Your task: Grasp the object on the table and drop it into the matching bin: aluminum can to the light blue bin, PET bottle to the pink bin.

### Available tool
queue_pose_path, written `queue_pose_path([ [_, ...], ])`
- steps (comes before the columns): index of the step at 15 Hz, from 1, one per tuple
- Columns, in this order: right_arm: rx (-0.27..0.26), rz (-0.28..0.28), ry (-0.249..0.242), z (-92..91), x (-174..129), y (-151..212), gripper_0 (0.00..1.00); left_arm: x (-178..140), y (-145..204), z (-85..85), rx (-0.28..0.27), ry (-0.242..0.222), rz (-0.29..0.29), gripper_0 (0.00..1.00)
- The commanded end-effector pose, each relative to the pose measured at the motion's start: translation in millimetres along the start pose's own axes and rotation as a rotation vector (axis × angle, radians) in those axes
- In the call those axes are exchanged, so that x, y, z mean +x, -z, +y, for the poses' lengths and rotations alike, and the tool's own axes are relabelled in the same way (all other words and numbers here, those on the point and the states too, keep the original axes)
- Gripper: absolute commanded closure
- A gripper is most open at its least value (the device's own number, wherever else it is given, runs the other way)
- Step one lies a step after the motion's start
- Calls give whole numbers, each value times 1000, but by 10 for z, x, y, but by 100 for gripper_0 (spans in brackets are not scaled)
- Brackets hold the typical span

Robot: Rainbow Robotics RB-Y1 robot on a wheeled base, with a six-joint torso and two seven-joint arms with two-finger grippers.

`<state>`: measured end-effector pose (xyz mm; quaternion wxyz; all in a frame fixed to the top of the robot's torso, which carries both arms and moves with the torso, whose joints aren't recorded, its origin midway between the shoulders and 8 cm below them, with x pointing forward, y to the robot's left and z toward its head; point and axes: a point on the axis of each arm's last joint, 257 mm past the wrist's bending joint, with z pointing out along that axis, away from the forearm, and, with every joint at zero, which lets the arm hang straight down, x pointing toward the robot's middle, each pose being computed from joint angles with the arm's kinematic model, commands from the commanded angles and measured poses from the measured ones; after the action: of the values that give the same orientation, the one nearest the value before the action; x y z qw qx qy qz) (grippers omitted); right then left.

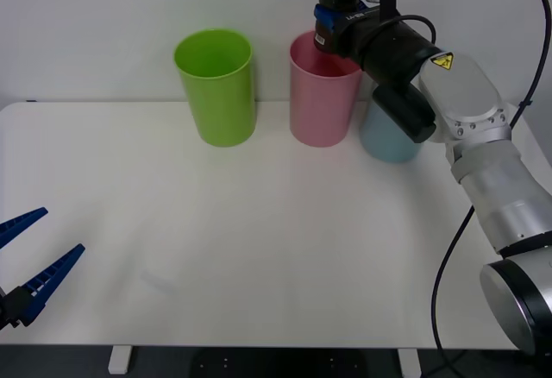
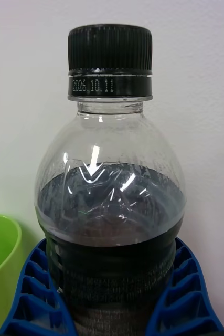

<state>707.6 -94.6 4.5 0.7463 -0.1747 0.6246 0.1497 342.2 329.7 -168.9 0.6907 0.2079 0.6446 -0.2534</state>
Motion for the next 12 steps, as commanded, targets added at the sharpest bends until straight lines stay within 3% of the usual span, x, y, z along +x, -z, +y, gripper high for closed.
queue_pose_path([
  [1, -2, -1, 8, 6, -2, 0, 82, 0, 0, 0, 0, 0, 0, 0],
  [2, -2, -3, 5, 7, -7, 0, 30, 0, 0, 0, 0, 0, 0, 0],
  [3, -2, -3, 7, 7, -8, 0, 0, 0, 0, 0, 0, 0, 0, 0],
  [8, -11, -7, 13, 24, -22, 1, 0, 0, 0, 0, 0, 0, 0, 0],
  [12, -37, -40, 17, 75, -114, 130, 0, 0, 0, 0, 0, 0, 0, 0],
])
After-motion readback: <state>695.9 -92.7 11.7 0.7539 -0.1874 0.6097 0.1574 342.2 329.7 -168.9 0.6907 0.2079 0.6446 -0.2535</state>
